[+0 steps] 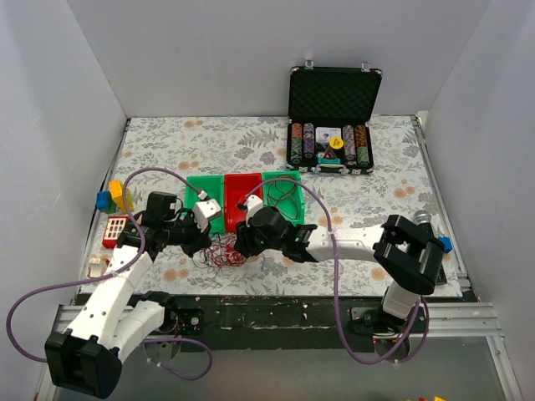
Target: Untangle the cables
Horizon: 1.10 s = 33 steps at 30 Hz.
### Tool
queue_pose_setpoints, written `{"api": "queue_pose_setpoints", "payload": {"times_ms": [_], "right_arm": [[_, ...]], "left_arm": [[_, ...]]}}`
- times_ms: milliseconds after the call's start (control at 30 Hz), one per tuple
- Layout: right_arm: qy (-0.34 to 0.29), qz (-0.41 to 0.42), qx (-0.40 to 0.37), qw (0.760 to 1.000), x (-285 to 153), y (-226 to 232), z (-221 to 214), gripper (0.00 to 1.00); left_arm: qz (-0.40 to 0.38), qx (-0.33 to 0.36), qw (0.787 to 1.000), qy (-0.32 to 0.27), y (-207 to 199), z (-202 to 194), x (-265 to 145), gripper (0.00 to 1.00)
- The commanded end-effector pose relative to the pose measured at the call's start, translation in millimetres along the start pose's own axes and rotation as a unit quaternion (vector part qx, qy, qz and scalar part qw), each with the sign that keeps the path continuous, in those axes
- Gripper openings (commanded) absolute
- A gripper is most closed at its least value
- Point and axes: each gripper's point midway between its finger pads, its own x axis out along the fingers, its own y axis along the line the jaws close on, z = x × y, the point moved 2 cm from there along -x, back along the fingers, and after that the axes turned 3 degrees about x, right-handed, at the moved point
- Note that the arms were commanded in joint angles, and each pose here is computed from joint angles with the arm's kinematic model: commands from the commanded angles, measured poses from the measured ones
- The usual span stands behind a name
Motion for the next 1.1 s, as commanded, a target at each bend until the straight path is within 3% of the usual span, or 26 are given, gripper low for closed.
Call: {"api": "queue_pose_setpoints", "payload": {"times_ms": [0,233,433,533,733,1067], "right_arm": [[-0.036,0.016,0.019,0.999,8.2,17.6,28.4,0.44],[-0.036,0.010,0.026,0.999,16.7,16.3,28.4,0.42],[-0.030,-0.007,0.029,0.999,16.3,9.0,22.5,0.29],[-0.022,-0.016,0.029,0.999,17.3,4.3,16.7,0.29],[-0.025,-0.016,0.031,0.999,15.9,5.0,19.5,0.01],[-0.046,-0.070,0.019,0.996,-67.7,-16.0,4.7,0.01]], "left_arm": [[-0.004,0.005,1.000,0.002,-2.7,-4.1,1.4,0.01],[-0.005,0.007,1.000,0.002,-2.8,-6.2,3.4,0.01],[-0.001,0.009,1.000,0.002,-1.9,-7.2,3.7,0.01],[0.001,0.008,1.000,0.001,-1.3,-7.7,4.0,0.01],[0.005,0.006,1.000,0.001,0.9,-5.5,3.7,0.01],[0.047,0.017,0.999,-0.009,11.8,-3.8,1.9,0.00]]}}
